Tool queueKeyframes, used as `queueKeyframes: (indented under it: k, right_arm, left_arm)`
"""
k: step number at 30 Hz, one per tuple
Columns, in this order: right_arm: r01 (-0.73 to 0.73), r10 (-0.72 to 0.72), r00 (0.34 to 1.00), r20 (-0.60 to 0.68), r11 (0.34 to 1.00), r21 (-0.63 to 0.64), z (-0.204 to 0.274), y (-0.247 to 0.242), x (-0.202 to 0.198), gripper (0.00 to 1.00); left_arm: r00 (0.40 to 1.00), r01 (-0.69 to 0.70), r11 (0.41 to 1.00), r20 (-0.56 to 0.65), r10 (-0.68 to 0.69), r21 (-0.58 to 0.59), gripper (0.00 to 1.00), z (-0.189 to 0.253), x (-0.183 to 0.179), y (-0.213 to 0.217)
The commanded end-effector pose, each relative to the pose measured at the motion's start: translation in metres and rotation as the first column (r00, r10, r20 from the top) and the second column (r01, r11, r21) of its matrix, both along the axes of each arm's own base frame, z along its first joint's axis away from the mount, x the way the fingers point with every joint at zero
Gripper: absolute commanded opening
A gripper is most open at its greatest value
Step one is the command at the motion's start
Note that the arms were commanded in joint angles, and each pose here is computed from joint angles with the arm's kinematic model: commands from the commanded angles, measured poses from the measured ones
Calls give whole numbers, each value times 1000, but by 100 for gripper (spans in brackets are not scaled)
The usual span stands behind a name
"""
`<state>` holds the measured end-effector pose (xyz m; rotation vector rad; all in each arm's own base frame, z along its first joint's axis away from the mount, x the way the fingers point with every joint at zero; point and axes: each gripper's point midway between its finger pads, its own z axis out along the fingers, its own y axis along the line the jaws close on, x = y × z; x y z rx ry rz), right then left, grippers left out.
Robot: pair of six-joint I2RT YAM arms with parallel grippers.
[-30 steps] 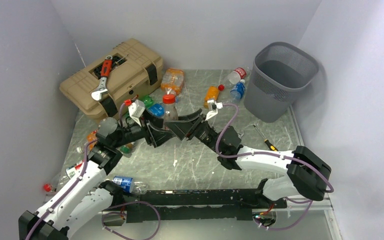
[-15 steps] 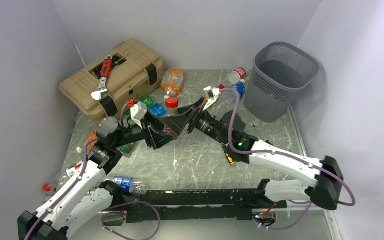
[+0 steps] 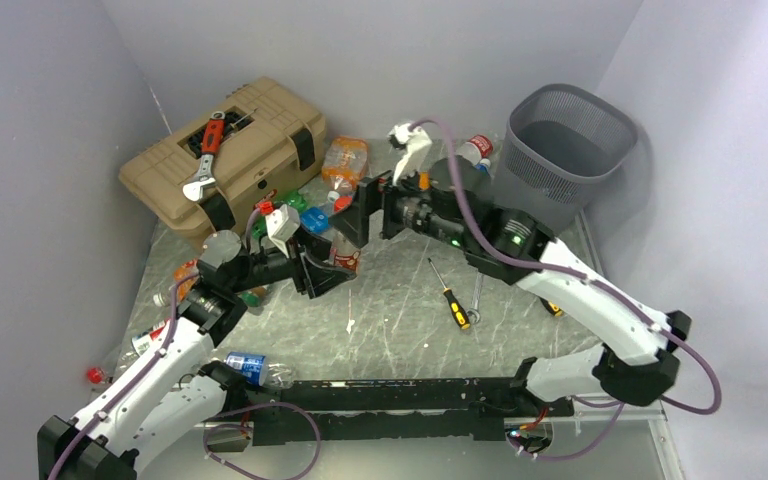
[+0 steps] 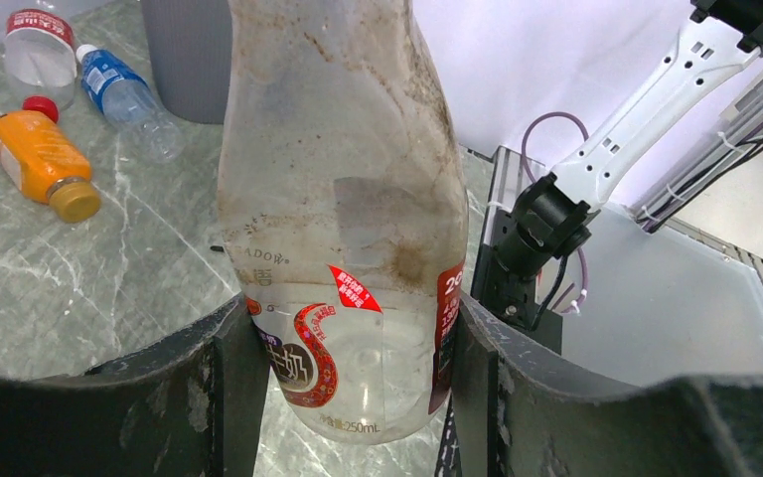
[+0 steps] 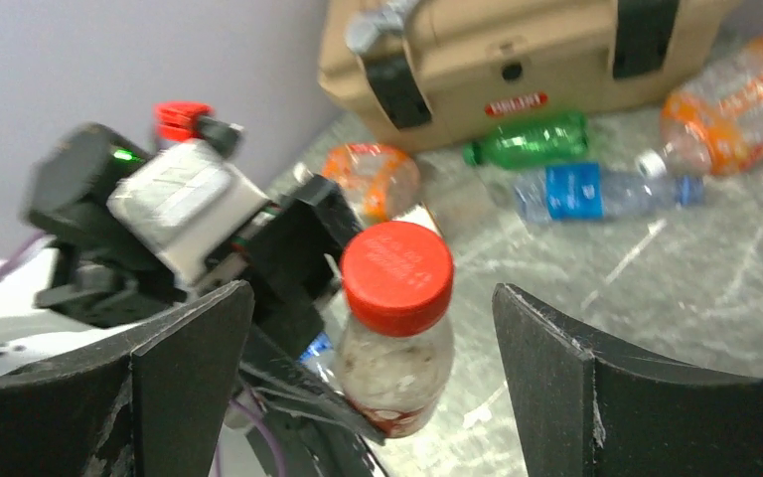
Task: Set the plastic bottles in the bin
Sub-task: Pick up the plastic bottle at the center of the board.
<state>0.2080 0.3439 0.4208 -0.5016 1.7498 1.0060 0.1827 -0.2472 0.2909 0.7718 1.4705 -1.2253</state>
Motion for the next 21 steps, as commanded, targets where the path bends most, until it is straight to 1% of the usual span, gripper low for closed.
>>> queueKeyframes:
  k: [1,4,9,10,13,15,16,17,18,20,21]
  right_arm:
    - [34,-44,997,-58,985,-169,-35,-1,12,92]
    - [57,-64,997,-41,988,-144,-34,4,22,85]
    - [32,-45,996,-73,985,-169,-46,17,27,63]
    - [31,-45,996,-78,985,-169,-48,18,27,58]
    - [57,-70,995,-74,985,-166,-48,15,30,36]
    - [63,-73,995,-62,986,-155,-44,12,29,22]
    - [69,-78,995,-56,986,-150,-42,11,30,9]
    - [83,-92,995,-50,985,-148,-40,8,31,0]
    - [103,-109,993,-39,984,-144,-36,4,32,0]
    - [140,-141,990,-1,981,-137,-25,-8,34,0]
    - [177,-175,984,24,975,-133,-17,-17,36,0]
  left_arm:
    - [998,-7,1000,56,7,3,1,8,3,-1]
    - [998,-10,1000,56,10,6,0,7,4,-1]
    - [998,-18,1000,54,17,9,0,7,5,0]
    - [998,-19,1000,57,19,8,0,7,5,0]
    - [998,-26,1000,57,25,4,0,9,5,1]
    - [998,-28,1000,48,28,2,3,10,6,0]
    - [999,-36,999,31,36,4,10,9,7,1]
    - [999,-47,999,16,46,7,30,9,9,1]
    - [998,-57,998,-1,57,13,53,8,10,2]
    - [995,-96,995,-26,96,19,82,10,15,5]
    - [992,-119,993,-30,119,21,91,11,17,7]
